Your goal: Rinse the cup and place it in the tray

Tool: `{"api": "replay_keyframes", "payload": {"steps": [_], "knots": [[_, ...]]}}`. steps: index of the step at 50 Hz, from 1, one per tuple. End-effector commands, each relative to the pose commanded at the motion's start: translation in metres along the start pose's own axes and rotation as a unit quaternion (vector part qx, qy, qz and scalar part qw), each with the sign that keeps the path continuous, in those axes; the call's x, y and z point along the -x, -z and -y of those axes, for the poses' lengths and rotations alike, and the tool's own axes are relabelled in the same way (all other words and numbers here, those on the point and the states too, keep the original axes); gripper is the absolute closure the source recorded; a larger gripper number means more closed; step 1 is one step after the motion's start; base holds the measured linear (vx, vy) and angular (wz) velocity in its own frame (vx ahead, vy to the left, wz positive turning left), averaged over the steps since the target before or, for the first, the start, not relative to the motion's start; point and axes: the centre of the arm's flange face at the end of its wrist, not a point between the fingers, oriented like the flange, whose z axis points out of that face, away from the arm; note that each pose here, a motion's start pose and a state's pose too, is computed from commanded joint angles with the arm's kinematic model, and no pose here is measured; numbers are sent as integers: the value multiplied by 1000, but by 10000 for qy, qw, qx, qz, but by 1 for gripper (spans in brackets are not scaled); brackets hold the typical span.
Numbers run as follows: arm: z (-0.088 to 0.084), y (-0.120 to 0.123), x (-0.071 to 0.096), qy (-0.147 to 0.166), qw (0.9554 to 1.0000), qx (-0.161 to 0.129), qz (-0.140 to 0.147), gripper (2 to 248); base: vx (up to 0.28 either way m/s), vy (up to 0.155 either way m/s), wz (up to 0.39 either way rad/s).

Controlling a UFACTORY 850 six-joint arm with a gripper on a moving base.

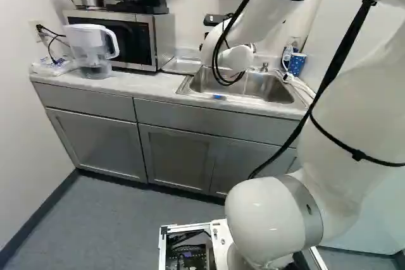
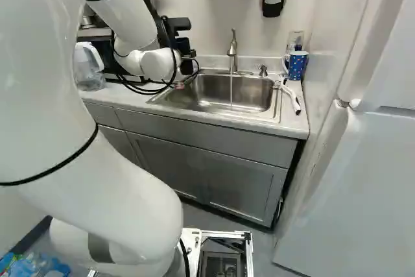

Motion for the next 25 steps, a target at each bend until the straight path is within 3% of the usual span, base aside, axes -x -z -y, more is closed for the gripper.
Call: {"api": "replay_keyframes", "payload": {"steps": [25], "knots": [[-36,3,14,-74,9965,375,738,125,0,0,0]]}}
